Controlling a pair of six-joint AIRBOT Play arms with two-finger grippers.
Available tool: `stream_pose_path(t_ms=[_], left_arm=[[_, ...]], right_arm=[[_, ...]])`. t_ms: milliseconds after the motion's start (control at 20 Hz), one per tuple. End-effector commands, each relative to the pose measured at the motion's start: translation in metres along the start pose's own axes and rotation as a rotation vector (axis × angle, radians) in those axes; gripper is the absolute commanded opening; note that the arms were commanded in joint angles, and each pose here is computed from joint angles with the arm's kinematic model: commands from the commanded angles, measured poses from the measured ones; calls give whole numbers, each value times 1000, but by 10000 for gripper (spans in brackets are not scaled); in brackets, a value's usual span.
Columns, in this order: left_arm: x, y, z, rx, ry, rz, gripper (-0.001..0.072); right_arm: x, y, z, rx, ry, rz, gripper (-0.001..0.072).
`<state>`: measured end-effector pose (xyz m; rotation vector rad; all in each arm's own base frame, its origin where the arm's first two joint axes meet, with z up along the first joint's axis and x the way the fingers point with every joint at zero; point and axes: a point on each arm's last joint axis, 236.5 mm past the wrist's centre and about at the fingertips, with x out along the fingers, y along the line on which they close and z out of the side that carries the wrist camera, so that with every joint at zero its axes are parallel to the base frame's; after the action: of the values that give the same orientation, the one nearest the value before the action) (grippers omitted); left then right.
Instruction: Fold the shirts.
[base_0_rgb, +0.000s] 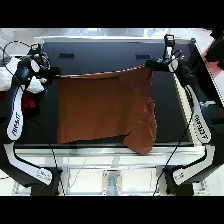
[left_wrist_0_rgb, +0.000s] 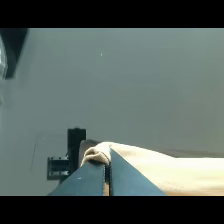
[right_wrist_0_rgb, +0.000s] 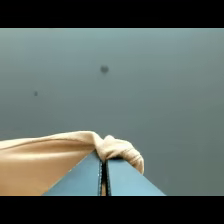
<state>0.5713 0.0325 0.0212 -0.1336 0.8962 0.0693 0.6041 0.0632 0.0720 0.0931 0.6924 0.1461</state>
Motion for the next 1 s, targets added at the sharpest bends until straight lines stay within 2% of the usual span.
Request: stream_pose_path(t_ms=[0,200,700,950], left_arm=[[-20,6,16,18,-48,28,7],[-51,8,47,9,-166,33,7],[-5,13,7,-72,-29,43,7],[-27,24,-36,39,170,104,7]], right_arm=[[-24,-10,14,-45,38,-32,8],[-37,-3,44,-40,-31,-15,9],[31,11,-25,87,144,80,9],[2,10,-44,10,283,63,9]])
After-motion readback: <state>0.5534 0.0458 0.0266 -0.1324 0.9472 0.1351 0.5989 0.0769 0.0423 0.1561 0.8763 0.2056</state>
